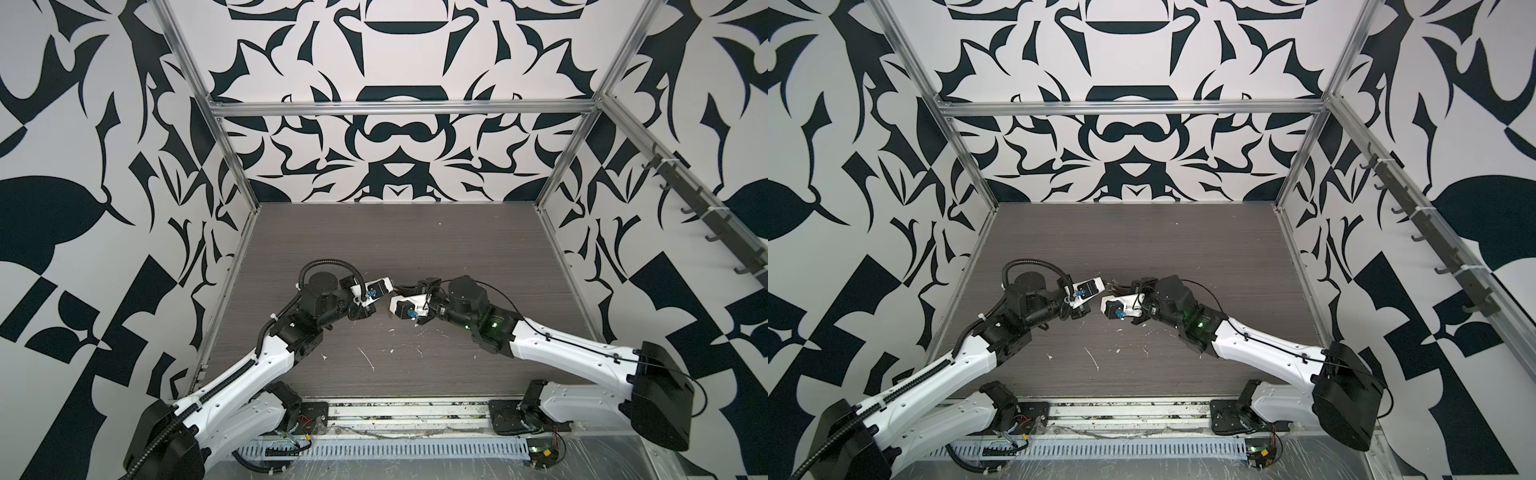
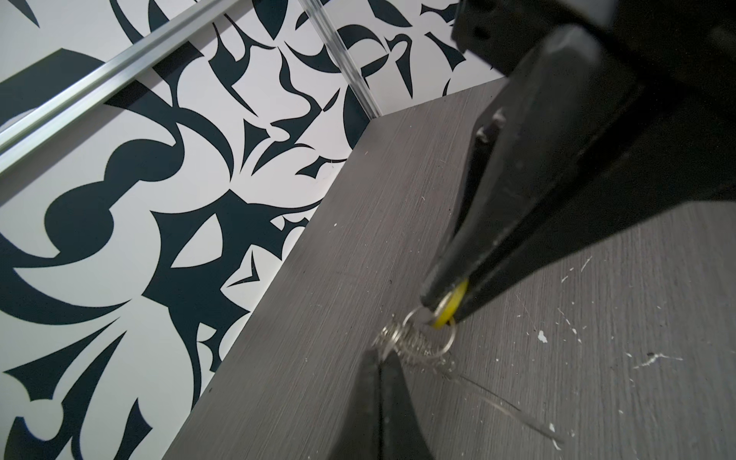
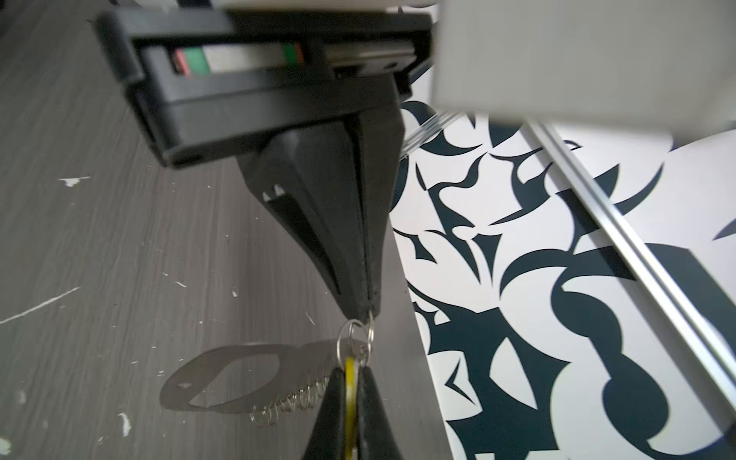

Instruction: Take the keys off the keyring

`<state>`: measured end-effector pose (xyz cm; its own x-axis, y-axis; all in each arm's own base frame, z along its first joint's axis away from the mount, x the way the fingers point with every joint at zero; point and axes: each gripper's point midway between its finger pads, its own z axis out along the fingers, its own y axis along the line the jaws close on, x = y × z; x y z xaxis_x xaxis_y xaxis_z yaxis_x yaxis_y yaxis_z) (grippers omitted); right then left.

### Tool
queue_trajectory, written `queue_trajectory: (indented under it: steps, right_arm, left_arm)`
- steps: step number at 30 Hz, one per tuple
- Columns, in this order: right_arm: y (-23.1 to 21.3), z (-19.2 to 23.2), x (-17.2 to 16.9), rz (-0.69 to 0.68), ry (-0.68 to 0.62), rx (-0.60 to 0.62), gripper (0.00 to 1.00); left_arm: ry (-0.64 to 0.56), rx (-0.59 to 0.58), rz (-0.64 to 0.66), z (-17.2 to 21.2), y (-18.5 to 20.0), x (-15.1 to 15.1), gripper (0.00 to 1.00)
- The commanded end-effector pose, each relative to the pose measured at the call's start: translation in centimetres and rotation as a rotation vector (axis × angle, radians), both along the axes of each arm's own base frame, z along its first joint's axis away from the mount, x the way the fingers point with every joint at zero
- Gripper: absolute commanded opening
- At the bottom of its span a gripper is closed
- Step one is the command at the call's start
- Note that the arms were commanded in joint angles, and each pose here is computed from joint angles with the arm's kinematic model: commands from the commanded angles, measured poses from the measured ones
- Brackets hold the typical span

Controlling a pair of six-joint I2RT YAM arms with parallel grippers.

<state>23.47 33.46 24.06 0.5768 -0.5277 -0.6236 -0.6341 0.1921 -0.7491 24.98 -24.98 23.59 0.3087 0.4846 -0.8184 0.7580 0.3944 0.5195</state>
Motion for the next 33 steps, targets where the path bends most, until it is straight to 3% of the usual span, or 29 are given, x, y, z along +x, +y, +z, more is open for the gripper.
queue_trajectory:
  steps: [1, 16, 23, 33]
  right_arm:
    - [0.9, 2.6, -1.7, 0.062, -0.127, 0.056, 0.0]
    - [1.1, 4.6, -3.4, 0.151, -0.186, 0.107, 0.0]
    - [0.8, 3.5, -3.5, 0.186, -0.316, -0.058, 0.0]
    - [0.5, 3.2, -1.1, 0.114, -0.63, -0.249, 0.0]
  left_arm:
    - [-0.087, -0.087, 0.133, 4.6, 0.9, 2.4, 0.0]
    - [0.012, -0.107, 0.117, 4.7, 0.2, 2.0, 0.0]
    - [0.156, -0.099, 0.067, 4.1, -0.4, 0.9, 0.0]
    - [0.23, -0.095, 0.088, 3.7, -0.6, 1.2, 0.0]
